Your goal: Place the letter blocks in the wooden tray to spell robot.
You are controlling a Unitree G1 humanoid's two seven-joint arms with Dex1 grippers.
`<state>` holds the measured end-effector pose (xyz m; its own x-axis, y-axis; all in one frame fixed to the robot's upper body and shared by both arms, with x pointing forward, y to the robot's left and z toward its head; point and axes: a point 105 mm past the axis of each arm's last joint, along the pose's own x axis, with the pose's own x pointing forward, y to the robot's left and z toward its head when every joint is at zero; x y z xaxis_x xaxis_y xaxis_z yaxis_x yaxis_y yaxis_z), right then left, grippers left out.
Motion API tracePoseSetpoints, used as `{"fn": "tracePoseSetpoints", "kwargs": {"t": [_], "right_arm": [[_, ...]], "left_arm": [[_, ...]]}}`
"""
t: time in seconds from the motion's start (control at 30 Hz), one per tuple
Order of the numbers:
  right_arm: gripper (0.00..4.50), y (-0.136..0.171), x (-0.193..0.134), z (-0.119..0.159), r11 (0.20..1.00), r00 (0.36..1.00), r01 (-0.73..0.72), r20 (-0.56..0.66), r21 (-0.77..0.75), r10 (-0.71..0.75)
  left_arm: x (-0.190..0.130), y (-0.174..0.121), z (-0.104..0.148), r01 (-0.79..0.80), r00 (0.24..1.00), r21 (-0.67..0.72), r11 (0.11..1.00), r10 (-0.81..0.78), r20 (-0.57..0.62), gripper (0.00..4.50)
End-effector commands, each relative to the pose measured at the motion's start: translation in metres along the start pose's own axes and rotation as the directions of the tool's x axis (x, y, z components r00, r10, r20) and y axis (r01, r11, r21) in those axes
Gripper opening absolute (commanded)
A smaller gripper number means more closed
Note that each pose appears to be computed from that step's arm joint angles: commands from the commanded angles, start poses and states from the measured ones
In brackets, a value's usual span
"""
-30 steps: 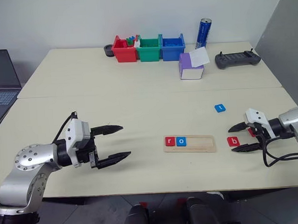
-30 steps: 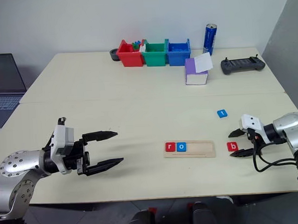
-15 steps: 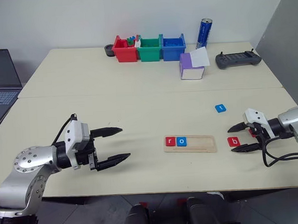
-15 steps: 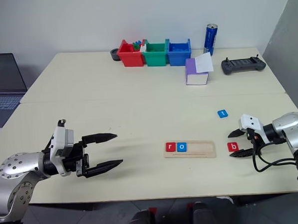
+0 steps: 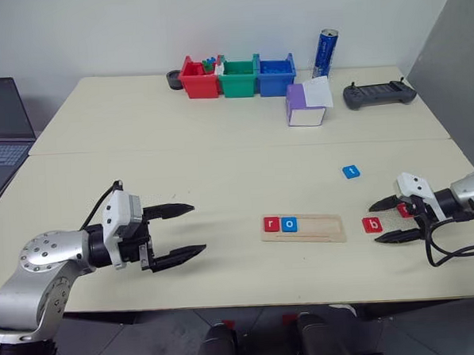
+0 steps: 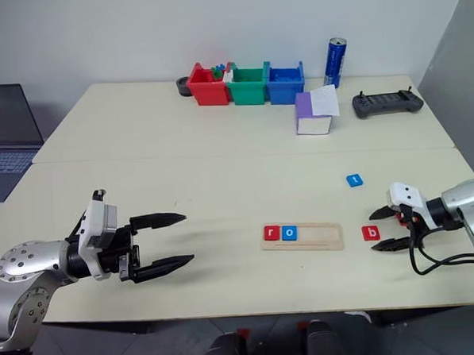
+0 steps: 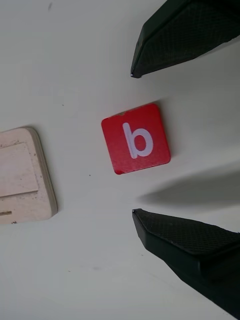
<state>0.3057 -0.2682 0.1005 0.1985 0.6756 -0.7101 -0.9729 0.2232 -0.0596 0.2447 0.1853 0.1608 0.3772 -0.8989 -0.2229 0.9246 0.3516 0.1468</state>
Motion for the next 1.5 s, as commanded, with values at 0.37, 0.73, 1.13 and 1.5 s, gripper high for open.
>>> {"fn": "tracePoseSetpoints", "kwargs": {"t": [0.37, 0.73, 1.13, 1.5], "right_arm": [[3.27, 0.012, 0.015, -0.02, 0.995, 0.998, -0.028, -0.061, -0.095, 0.023], [1.47, 0.0, 0.02, -0.017, 0.995, 0.998, 0.023, -0.051, -0.095, -0.028], [1.47, 0.001, 0.016, 0.1, 0.98, 0.993, -0.041, 0.103, -0.197, 0.062], [1.47, 0.019, 0.051, 0.104, 0.985, 0.999, -0.05, 0.004, -0.163, 0.051]], "left_arm": [[-0.001, 0.001, 0.014, 0.009, 1.0, 0.041, 0.999, -0.01, 0.014, 4.5], [-0.004, -0.001, 0.013, 0.029, 1.0, 0.03, 0.999, -0.029, -0.007, 4.5], [-0.003, -0.002, 0.017, 0.041, 0.999, 0.03, 0.999, -0.04, -0.028, 4.5], [-0.019, -0.013, 0.013, 0.03, 0.999, 0.018, 0.999, -0.029, -0.042, 4.5]]}}
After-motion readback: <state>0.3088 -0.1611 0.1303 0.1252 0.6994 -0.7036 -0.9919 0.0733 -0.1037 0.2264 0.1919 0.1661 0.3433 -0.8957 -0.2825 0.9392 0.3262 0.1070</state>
